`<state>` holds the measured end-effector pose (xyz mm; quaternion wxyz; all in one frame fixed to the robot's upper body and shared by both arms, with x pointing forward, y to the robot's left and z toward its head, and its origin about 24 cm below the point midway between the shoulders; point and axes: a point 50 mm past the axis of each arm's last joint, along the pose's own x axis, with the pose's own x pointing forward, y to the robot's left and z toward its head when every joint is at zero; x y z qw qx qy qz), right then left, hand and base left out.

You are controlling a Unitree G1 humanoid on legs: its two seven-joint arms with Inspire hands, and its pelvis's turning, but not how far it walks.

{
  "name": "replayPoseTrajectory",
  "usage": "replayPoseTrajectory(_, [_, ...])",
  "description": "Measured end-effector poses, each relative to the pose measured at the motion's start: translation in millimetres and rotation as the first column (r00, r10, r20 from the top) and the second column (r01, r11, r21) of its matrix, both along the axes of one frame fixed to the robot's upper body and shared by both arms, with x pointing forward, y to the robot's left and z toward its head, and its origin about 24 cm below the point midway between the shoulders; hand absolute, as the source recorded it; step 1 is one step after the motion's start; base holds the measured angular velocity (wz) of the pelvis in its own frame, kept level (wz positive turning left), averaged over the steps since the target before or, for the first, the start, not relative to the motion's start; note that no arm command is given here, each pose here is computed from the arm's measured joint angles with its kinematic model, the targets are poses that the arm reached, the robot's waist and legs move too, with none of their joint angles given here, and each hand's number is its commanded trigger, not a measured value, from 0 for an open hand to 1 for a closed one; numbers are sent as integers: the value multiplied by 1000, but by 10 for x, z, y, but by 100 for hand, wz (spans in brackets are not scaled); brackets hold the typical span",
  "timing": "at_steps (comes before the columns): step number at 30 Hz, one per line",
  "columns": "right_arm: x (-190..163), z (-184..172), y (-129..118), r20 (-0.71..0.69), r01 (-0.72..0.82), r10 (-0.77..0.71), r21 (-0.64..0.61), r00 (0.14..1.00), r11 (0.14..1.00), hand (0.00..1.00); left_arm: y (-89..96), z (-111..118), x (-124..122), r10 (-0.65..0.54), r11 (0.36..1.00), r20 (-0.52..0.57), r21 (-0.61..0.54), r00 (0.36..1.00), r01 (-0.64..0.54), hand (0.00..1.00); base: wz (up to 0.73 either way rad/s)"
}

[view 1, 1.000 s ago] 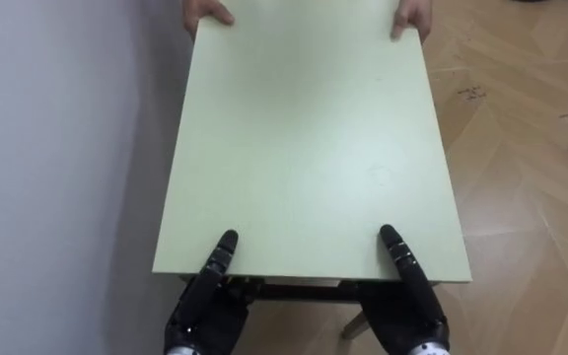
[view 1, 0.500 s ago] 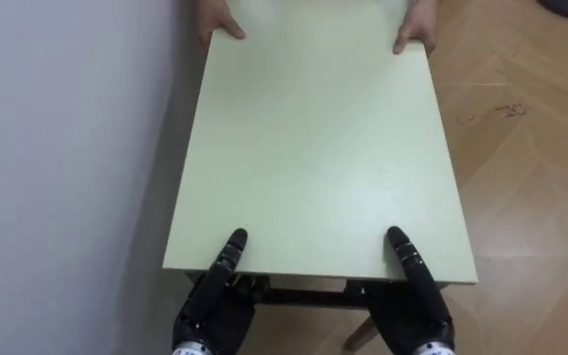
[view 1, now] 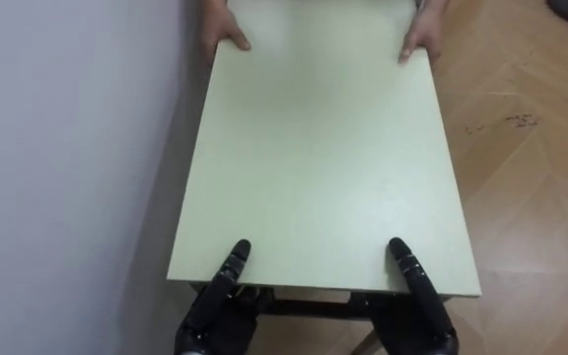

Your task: Move table with human

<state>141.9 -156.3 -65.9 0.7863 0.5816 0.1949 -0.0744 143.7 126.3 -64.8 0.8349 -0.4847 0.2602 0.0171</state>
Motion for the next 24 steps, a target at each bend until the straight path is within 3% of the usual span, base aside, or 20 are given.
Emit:
replayPoseTrajectory(1, [-4, -7, 9, -3, -1, 1, 2, 1000, 1000, 73, 11, -1, -1, -1, 1000, 0, 4, 1000, 1, 60, 0])
replayPoseTrajectory(2, [-6, -10, 14, -4, -3, 3, 3, 1000, 1000, 50, 14, -2, 0, -7, 1000, 1, 13, 1000, 7, 27, 0])
replayPoseTrajectory(3, [-18, -26, 21, -7, -4, 5, 6, 1000, 1000, 6, 29, -11, -9, -15, 999, -2, 30, 1000, 15, 2, 0])
replayPoseTrajectory(4, [-25, -35, 23, -5, -6, 7, 8, 1000, 1000, 0, 37, -15, -13, -19, 999, -4, 36, 1000, 19, 0, 0])
replayPoseTrajectory(16, [6, -106, -10, 11, -106, 107, -102, 994, 989, 0, 80, -20, -7, -196, 960, 66, 218, 978, 178, 0, 0])
replayPoseTrajectory(24, [-15, -110, -58, 35, -154, 161, -150, 986, 977, 0, 100, -27, -19, -235, 947, 74, 244, 969, 211, 0, 0])
